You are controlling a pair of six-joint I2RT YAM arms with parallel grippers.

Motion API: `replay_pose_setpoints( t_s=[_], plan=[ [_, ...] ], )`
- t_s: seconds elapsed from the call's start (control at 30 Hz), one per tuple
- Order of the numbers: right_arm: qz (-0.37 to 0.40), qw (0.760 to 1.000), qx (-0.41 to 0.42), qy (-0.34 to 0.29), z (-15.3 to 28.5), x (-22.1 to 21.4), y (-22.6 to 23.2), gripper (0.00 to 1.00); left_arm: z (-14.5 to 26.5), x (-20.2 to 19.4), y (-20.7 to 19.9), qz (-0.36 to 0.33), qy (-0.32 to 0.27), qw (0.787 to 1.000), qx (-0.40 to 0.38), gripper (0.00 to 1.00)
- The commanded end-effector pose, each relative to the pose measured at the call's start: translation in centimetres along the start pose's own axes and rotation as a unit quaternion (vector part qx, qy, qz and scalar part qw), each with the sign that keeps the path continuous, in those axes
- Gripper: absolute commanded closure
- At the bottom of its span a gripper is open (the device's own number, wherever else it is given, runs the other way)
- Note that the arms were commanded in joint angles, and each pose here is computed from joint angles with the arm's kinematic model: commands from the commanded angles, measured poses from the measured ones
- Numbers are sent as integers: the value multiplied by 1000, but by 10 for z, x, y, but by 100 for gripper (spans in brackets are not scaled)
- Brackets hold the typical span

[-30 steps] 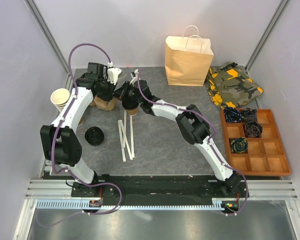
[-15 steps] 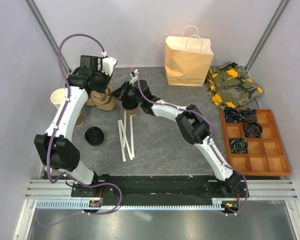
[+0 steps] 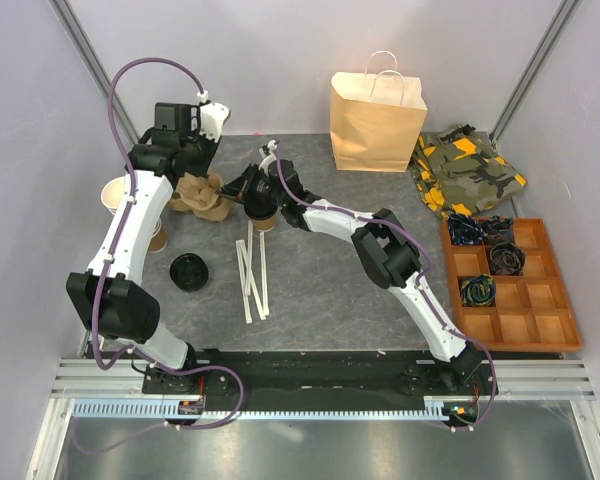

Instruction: Pack the takeout coffee

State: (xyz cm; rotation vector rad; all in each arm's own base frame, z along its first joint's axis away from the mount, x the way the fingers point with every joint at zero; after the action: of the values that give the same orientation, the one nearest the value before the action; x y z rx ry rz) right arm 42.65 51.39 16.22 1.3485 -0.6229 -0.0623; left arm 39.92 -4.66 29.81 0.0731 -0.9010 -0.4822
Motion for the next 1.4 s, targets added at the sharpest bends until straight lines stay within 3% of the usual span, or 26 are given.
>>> replay_pose_setpoints(
  t_s=[0.0, 0.17, 0.2, 0.3, 0.5, 0.63, 1.0, 1.37],
  plan=[
    [10, 1000, 10, 6, 1, 7, 22, 100, 18, 26, 11, -3, -50, 998, 28, 98],
    [8, 1000, 8, 18, 0, 3, 15, 99, 20, 28, 10, -5, -54, 998, 24, 98],
    [8, 1000, 7, 18, 0, 3, 14, 80, 19, 28, 9, -6, -54, 998, 19, 98],
    [17, 1000, 9, 11, 0, 7, 18, 51, 21, 28, 7, -8, -58, 998, 14, 98],
    [32, 999, 23, -10, 1, 22, 32, 29, 24, 31, 4, -12, -63, 998, 6, 98],
    [44, 998, 48, -23, 2, 31, 50, 21, 27, 33, -1, -19, -67, 998, -2, 98],
    [45, 996, 73, -29, 6, 34, 66, 20, 35, 43, -1, -19, -81, 997, -2, 98],
    [75, 996, 21, -40, 16, 49, 72, 6, 37, 47, -12, -28, -82, 996, -18, 98]
  ],
)
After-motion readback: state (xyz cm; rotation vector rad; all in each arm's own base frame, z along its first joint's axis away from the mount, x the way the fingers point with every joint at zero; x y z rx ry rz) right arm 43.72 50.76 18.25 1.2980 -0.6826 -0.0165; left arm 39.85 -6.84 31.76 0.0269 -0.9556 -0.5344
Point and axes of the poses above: each gripper's point midway between its finger pads, its own z axis back along the fingers, its own y axis along the line the jaws close on, x = y × z, the point moved 4 cm from there along z, back along the fingers, and after that the axes turned 2 degrees about z, right-handed, at the moved point
